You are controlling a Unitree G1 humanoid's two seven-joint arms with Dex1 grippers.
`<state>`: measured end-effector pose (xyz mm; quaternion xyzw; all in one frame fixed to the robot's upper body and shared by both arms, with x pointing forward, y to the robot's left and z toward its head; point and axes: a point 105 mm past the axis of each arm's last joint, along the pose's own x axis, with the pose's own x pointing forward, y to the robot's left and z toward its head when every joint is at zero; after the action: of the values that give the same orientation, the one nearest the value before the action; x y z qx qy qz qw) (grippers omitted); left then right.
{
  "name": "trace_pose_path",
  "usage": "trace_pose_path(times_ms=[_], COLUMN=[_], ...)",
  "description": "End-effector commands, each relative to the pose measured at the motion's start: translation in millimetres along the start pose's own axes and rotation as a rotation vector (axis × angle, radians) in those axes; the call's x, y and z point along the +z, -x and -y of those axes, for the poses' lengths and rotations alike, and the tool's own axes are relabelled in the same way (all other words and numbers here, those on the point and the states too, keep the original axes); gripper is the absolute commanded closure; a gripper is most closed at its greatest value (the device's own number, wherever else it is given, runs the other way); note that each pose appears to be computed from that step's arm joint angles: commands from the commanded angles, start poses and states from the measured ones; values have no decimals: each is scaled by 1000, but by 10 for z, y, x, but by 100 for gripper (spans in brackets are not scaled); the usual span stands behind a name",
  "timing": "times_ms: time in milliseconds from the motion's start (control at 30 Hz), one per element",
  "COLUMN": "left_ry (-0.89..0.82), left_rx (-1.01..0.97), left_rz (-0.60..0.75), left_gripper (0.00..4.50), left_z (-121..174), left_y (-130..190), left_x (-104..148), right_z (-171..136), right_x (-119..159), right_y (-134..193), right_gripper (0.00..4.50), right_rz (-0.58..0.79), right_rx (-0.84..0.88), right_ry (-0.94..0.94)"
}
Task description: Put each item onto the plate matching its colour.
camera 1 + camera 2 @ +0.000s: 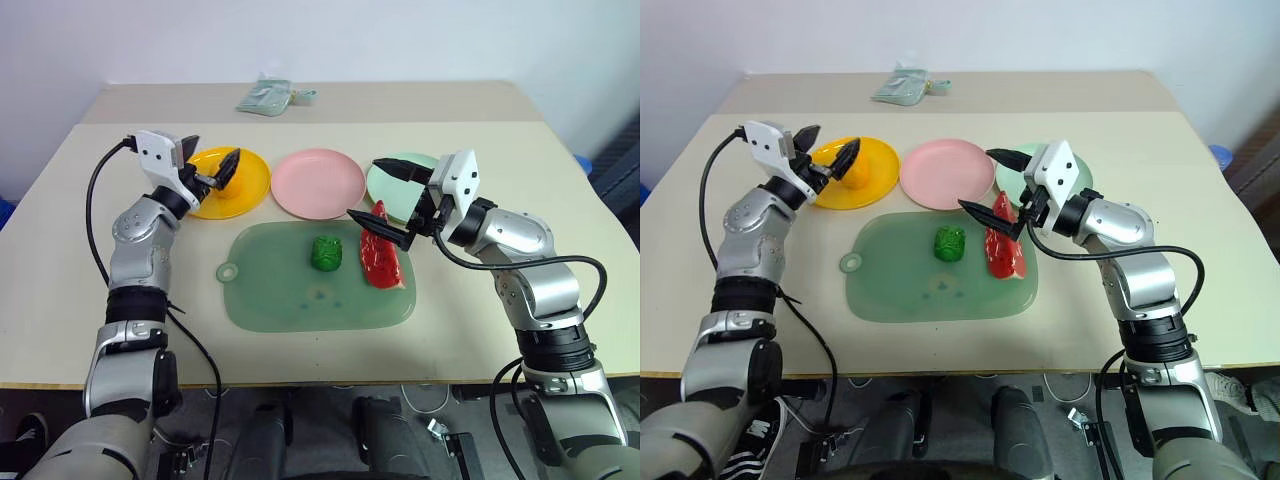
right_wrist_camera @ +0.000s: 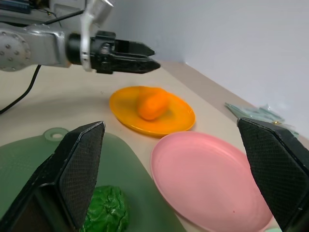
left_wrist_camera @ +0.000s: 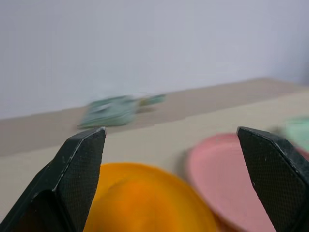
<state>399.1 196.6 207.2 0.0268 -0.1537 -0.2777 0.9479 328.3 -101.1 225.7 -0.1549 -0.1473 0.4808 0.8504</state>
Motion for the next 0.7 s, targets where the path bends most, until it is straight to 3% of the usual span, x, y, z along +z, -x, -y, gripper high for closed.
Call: trace_pose_path(times_ms=[33, 333, 533, 700], left_ry=[10, 75, 75, 31], left_rx=[-205, -562, -614, -665], left_rz=[43, -65, -66, -142], left_gripper=[7, 7, 7, 7], left_z=[245, 711, 750, 711], left_y=[91, 452, 537, 797], left_x=[197, 157, 158, 42], right_z=[2, -143, -263, -280], right_x=[148, 159, 61, 150], right_y=[12, 49, 28, -279], right_gripper=[0, 0, 0, 0], right_rz=[41, 39, -69, -77], right_rx=[18, 141, 199, 174], right_ry=[17, -110, 16, 29])
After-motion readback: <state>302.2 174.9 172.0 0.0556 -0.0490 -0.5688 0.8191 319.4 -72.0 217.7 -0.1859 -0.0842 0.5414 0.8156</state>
